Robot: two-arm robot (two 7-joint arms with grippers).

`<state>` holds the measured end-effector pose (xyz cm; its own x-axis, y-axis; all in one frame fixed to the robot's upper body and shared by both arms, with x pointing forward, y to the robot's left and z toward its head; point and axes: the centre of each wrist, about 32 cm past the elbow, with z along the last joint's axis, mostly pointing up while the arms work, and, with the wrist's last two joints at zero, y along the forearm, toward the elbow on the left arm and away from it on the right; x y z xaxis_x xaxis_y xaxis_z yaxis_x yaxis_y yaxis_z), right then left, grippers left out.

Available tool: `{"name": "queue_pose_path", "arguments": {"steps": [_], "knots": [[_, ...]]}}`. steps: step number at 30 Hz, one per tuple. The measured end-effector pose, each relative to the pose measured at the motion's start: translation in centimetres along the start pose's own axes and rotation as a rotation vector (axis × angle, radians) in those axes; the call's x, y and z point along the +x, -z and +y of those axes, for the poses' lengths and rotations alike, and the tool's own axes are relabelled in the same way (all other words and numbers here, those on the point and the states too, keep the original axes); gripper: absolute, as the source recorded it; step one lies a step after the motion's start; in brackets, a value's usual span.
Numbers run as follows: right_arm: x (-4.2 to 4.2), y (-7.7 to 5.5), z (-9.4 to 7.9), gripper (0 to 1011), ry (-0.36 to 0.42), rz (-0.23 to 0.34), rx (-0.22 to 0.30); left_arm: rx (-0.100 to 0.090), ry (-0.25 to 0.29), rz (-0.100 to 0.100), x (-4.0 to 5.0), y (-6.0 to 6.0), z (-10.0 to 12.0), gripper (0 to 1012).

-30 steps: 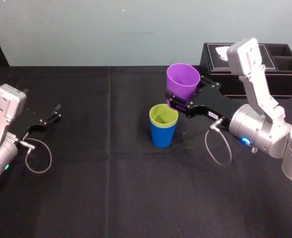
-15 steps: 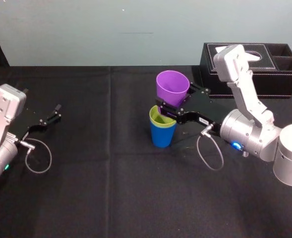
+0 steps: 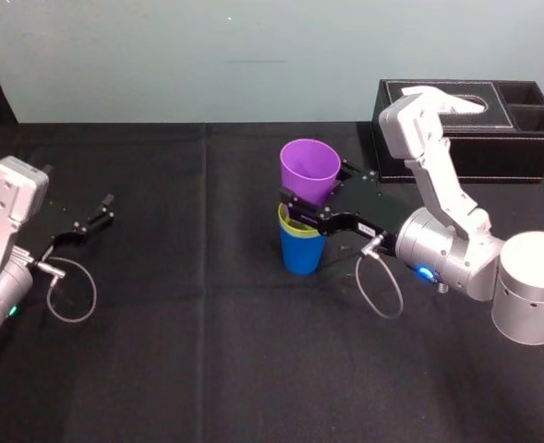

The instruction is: Stack the three plastic cups sequentially using one hand.

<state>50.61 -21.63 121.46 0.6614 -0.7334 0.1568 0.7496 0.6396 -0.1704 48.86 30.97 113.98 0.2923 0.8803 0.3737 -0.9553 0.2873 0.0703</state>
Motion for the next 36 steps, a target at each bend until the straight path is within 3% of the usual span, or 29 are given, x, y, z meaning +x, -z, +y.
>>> {"name": "queue_pose_path", "arguments": {"steps": [22,32,36], "knots": [[0.04,1.7,1.3,728,0.012,0.005,-0.032,0.000,0.000,0.000,0.00,0.0,0.0,1011],[0.10,1.7,1.3,731,0.013,0.006,-0.032,0.000,0.000,0.000,0.00,0.0,0.0,1011],[0.09,1.7,1.3,836,0.013,0.006,-0.032,0.000,0.000,0.000,0.00,0.0,0.0,1011]]}}
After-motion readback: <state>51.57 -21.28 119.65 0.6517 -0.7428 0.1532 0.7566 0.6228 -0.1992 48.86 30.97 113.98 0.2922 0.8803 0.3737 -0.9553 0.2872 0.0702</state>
